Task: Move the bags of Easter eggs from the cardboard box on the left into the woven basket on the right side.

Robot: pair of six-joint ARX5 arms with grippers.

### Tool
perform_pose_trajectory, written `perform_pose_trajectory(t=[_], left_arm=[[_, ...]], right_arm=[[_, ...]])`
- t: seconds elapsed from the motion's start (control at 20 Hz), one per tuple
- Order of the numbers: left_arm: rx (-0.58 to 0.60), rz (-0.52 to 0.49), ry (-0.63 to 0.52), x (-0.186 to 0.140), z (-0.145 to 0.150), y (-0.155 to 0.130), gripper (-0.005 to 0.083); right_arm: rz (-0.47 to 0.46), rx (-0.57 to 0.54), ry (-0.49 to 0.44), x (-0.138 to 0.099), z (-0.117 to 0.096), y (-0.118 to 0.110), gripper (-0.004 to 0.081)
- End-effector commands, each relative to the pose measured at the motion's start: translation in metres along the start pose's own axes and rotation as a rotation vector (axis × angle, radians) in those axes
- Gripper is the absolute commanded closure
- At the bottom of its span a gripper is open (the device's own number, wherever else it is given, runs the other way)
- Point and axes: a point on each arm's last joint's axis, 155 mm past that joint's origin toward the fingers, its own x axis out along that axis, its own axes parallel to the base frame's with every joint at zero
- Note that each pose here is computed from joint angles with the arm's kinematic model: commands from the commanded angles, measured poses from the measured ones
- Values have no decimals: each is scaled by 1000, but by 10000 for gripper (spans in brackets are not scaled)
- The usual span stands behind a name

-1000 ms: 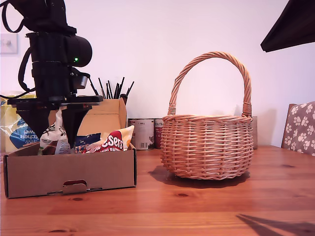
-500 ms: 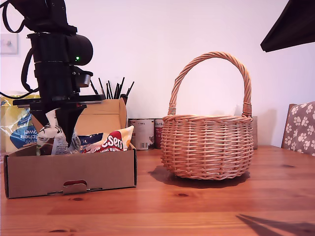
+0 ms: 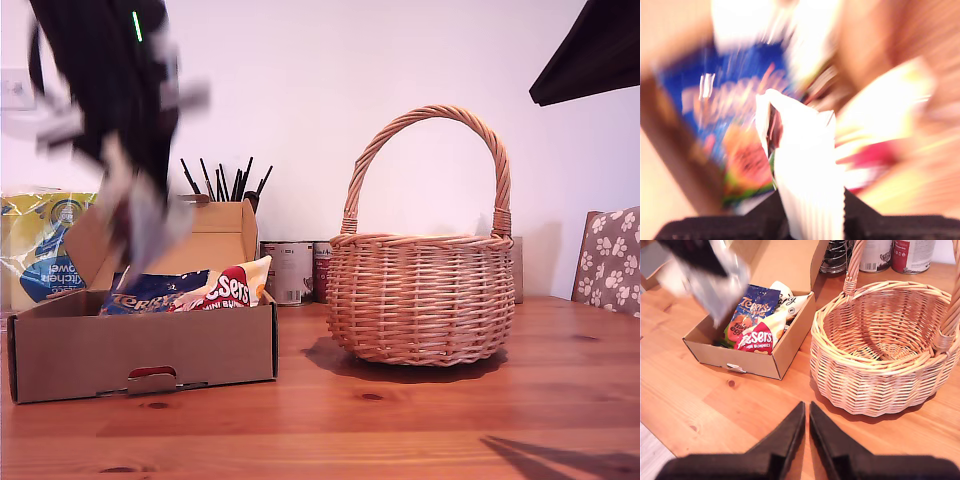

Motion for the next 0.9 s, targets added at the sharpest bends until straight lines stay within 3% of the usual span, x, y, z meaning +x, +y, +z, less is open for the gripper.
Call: perform_pose_trajectory(t=[0.0,0.15,0.25,0.35,0.6,0.85], left_arm=[[18,-88,-15,9,5,-17,793],[91,-265,-96,4,23,-65,793],[153,-324,-147,7,33,-94,792],[217,-368,-216,10,45,-122,792],[344,-447,-351,22,64,-175,792],[396,-487,-392,62,65,-202,792]], right_arm=[[-5,1,15,3,-9,-2,775],[-4,1,16,3,-9,-2,775],[-6,9,19,3,-10,-2,776],[-37,42,16,2,-10,-9,780],[-221,84,0,-14,-11,-47,780],[-240,88,-71,-30,2,-50,780]])
